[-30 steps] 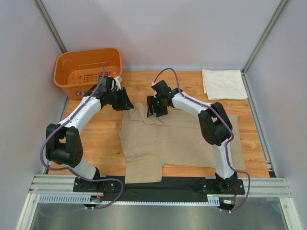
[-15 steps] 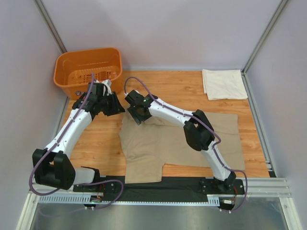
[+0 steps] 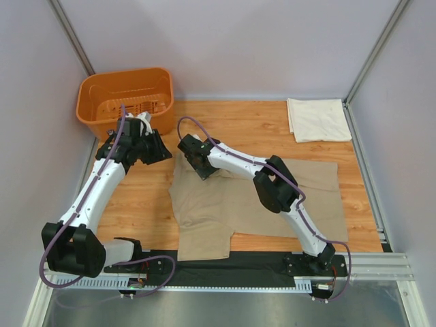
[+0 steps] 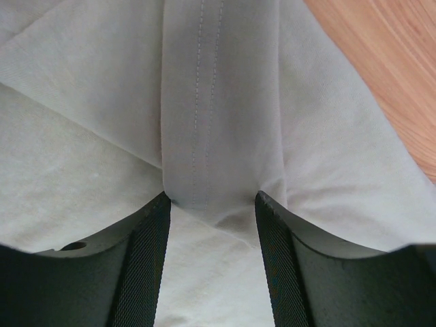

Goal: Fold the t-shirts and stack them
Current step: Fold the tshirt

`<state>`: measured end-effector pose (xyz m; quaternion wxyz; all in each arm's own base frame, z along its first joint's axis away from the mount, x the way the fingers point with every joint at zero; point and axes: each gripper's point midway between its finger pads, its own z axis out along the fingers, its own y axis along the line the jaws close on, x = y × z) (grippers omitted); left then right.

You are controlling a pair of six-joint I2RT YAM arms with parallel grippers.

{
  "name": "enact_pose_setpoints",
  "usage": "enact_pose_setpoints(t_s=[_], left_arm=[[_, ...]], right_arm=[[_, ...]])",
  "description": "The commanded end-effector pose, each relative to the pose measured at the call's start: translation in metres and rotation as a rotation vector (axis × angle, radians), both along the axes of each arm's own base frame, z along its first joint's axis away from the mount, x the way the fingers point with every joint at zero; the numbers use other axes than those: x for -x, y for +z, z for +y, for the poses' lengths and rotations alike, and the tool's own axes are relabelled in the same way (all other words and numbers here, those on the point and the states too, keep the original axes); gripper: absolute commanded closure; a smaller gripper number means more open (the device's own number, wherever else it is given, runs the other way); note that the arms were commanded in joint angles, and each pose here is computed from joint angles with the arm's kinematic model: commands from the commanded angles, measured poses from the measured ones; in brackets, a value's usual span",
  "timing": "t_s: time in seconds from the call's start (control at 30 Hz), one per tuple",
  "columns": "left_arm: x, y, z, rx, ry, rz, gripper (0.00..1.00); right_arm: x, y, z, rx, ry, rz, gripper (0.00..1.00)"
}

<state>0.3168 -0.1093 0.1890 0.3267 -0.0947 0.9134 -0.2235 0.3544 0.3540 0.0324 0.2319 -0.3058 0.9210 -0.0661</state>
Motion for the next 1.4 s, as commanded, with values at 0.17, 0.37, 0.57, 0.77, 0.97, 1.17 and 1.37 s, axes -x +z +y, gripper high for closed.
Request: enact_pose_setpoints(t_s=[0.17,0.37,0.57,0.77,0.97,1.17,1.37], left_arm=[[0.005,0.000,0.005,-0.003,0.006,-0.003,0.61],[0.001,-0.005,0.003,0.004,-0.001,0.010,0.61],[-0.003,-0.016,-0.009,0.046,-0.049,0.043,0.61],[-0.012,-0.022,-0.027,0.111,-0.128,0.052,0.50],[-0.029,-0.028,-0.045,0.127,-0.182,0.063,0.50],[-0.056,-0.047,-0.052,0.161,-0.080,0.097,0.54],[-0.095,-0.068,-0.064,0.241,-0.005,0.103,0.52]], right_arm=[[-0.019,0.025,-0.017,0.019,-0.051,-0.078,0.46],[-0.034,0.042,-0.043,0.045,-0.090,-0.127,0.45],[-0.060,0.056,-0.075,0.056,-0.150,-0.164,0.42],[-0.042,0.082,-0.068,-0.121,-0.169,-0.082,0.33],[-0.019,0.093,-0.050,-0.424,-0.266,0.062,0.27],[-0.025,0.071,-0.048,-0.857,-0.561,0.370,0.34],[-0.036,0.077,-0.045,-1.092,-0.710,0.502,0.36]])
